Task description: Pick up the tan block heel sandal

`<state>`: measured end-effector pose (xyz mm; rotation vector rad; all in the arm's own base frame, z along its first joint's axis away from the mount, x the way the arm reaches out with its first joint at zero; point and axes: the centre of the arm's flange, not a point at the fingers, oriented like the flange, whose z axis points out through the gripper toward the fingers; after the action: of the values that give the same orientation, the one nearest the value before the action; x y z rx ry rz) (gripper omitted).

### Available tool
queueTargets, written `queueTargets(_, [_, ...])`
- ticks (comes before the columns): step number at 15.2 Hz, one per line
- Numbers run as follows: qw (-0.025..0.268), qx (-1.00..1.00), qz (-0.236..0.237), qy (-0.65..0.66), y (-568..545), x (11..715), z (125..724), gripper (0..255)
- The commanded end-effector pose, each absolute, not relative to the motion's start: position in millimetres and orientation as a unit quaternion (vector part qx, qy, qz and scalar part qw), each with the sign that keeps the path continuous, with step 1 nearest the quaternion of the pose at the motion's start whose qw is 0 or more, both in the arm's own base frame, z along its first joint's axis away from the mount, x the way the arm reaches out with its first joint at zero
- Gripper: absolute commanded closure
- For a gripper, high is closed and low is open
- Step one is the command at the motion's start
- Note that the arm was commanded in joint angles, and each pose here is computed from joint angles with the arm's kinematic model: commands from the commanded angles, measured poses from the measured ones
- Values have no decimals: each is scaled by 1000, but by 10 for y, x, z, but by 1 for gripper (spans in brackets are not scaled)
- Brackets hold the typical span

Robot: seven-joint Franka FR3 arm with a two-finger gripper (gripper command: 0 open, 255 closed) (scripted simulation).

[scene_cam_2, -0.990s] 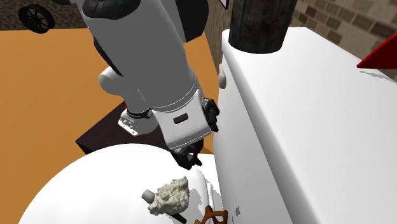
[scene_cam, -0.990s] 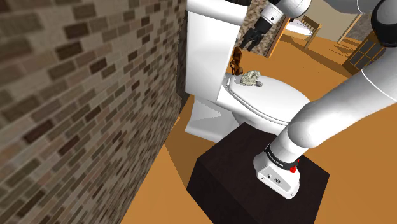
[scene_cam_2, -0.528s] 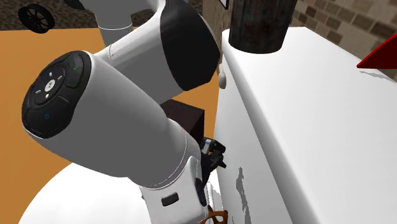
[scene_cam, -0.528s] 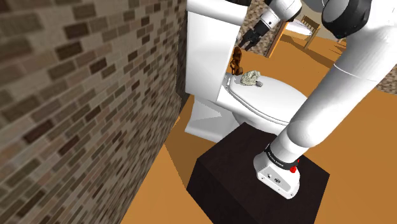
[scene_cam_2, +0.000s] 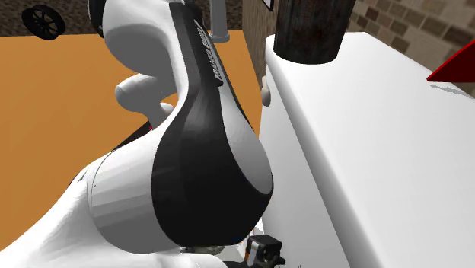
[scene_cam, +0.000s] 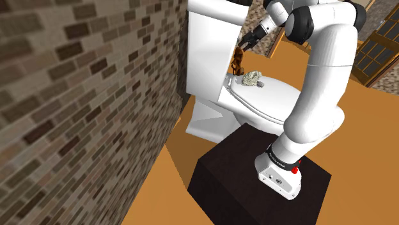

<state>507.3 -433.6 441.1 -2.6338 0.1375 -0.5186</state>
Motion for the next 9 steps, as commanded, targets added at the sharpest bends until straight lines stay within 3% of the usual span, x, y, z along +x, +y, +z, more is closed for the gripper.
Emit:
queueTargets(1, [231, -952, -193, 50, -4419, 5121, 4316, 0])
queueTargets(9, [231, -952, -193, 50, -4419, 5121, 3969, 0])
